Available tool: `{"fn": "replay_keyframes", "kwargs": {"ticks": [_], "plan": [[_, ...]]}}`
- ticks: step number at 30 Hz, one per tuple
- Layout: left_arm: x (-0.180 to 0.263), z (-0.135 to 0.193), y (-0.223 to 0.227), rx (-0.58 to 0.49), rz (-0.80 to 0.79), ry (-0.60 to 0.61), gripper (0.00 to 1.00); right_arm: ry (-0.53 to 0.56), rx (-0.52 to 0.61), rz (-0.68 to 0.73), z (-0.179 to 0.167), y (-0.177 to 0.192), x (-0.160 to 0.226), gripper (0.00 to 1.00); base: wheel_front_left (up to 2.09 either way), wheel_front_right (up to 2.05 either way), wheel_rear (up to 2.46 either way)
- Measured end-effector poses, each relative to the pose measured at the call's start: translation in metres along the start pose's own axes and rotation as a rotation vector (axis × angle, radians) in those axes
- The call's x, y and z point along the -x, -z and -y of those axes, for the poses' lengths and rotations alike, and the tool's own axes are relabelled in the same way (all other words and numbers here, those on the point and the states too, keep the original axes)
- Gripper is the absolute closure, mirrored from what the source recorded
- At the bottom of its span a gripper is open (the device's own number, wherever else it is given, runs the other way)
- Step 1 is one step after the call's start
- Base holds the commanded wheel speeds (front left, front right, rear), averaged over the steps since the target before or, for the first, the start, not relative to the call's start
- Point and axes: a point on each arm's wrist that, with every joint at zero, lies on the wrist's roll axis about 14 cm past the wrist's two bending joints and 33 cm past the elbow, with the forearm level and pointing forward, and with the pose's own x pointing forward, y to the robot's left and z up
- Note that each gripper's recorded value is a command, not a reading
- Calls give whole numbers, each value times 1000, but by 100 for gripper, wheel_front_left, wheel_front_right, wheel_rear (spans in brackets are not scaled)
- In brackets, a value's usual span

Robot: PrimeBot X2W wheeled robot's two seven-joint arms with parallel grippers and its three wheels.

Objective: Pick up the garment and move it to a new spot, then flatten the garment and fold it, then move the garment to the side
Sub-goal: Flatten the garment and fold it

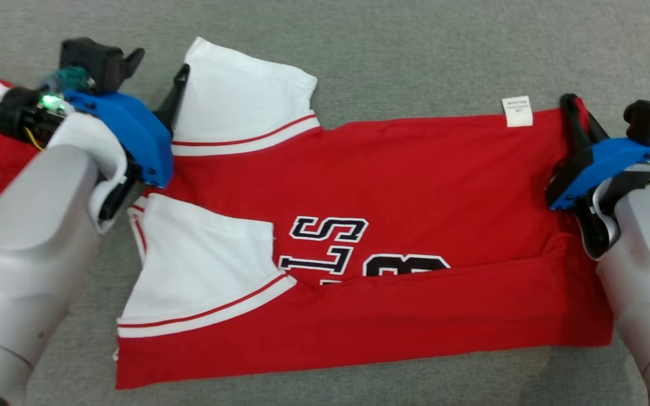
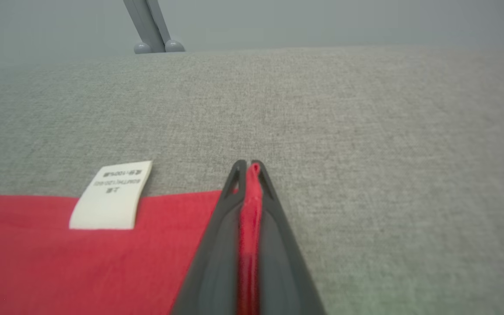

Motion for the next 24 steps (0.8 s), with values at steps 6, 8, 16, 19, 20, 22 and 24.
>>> {"fn": "replay_keyframes", "kwargs": {"ticks": [6,8,16,19,20,22,24], "plan": [[-27,5,6,51,-91,73,0,-2,-8,11,1,2,-5,100,0,0,0],[-37,4,13,55,-124,88,0,-1,-11,18,2,1,-7,100,0,0,0],[-56,-2,25,81,-168,86,18,-1,-19,30,4,1,-9,100,0,0,0],[-56,0,26,71,-161,89,100,-1,-24,35,5,0,-8,100,0,0,0],[-55,2,25,72,-158,94,100,-1,-25,38,4,-1,-8,100,0,0,0],[-52,7,23,68,-146,105,100,-3,-27,46,4,-5,-8,100,0,0,0],[-49,5,17,61,-107,101,100,-4,-30,57,3,-8,-7,100,0,0,0]]}}
